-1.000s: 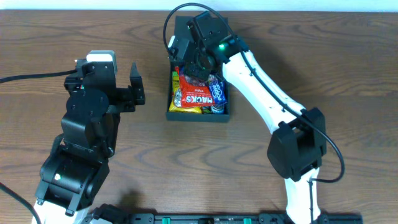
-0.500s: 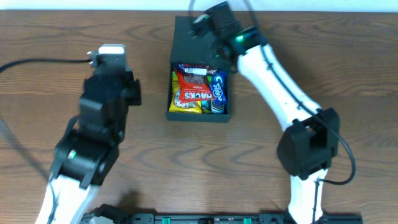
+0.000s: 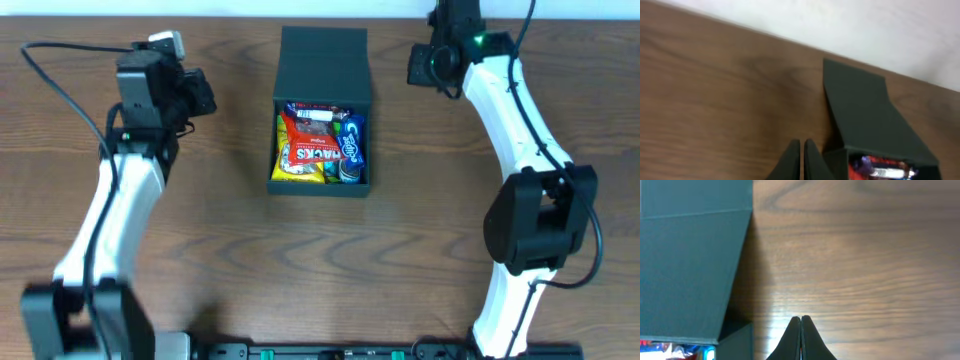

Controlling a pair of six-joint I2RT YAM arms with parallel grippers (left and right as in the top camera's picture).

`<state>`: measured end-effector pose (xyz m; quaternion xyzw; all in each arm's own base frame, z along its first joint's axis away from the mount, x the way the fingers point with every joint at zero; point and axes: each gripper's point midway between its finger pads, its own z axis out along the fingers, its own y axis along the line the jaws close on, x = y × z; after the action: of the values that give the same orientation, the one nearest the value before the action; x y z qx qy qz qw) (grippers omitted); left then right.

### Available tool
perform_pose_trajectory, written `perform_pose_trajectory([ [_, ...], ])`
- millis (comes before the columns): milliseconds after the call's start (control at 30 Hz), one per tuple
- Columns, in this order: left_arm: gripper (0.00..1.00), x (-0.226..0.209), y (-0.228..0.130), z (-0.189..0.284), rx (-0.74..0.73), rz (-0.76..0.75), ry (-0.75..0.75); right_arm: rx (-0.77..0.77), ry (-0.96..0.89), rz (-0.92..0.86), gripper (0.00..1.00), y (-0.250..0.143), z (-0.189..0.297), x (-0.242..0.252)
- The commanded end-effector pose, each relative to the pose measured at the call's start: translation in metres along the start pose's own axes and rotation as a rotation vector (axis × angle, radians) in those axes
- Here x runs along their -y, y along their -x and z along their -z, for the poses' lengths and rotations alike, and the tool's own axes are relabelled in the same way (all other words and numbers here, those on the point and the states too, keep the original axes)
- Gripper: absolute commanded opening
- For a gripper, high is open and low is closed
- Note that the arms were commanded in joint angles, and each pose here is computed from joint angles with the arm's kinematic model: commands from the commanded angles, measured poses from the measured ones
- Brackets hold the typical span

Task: Pack container
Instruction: 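Bring both grippers to the raised lid's sides and grip it, then swing the lid down over the box with both grippers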

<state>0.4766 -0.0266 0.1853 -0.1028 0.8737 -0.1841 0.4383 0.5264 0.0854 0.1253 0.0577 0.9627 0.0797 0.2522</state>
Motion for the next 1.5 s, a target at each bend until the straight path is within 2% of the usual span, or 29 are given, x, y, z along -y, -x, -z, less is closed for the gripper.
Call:
perform_pose_trajectory([
  [0, 0.06, 0.01, 0.002, -0.031, -0.082, 0.106, -0.146, -0.031, 0.12, -0.04, 0.01, -0.013, -0.007, -0.017],
  [300, 0.06, 0.001, 0.013, -0.123, -0.255, 0.178, -0.175, -0.035, 0.341, -0.071, 0.01, -0.015, -0.05, -0.051],
  [500, 0.06, 0.007, -0.021, -0.163, -0.391, 0.219, -0.199, -0.109, 0.376, -0.172, 0.01, -0.034, -0.09, -0.052],
  [733, 0.06, 0.032, -0.061, -0.173, -0.502, 0.222, -0.249, -0.148, 0.395, -0.185, 0.01, -0.045, -0.099, -0.054],
  [967, 0.06, 0.052, -0.085, -0.172, -0.564, 0.186, -0.249, -0.171, 0.426, -0.185, 0.01, -0.05, -0.101, -0.059],
  [1333, 0.06, 0.052, -0.093, -0.168, -0.599, 0.199, -0.237, -0.172, 0.545, -0.16, 0.01, -0.047, -0.092, -0.081],
  [1467, 0.06, 0.073, -0.086, -0.164, -0.591, 0.169, -0.381, -0.163, 0.638, -0.094, 0.02, -0.045, -0.082, -0.094],
])
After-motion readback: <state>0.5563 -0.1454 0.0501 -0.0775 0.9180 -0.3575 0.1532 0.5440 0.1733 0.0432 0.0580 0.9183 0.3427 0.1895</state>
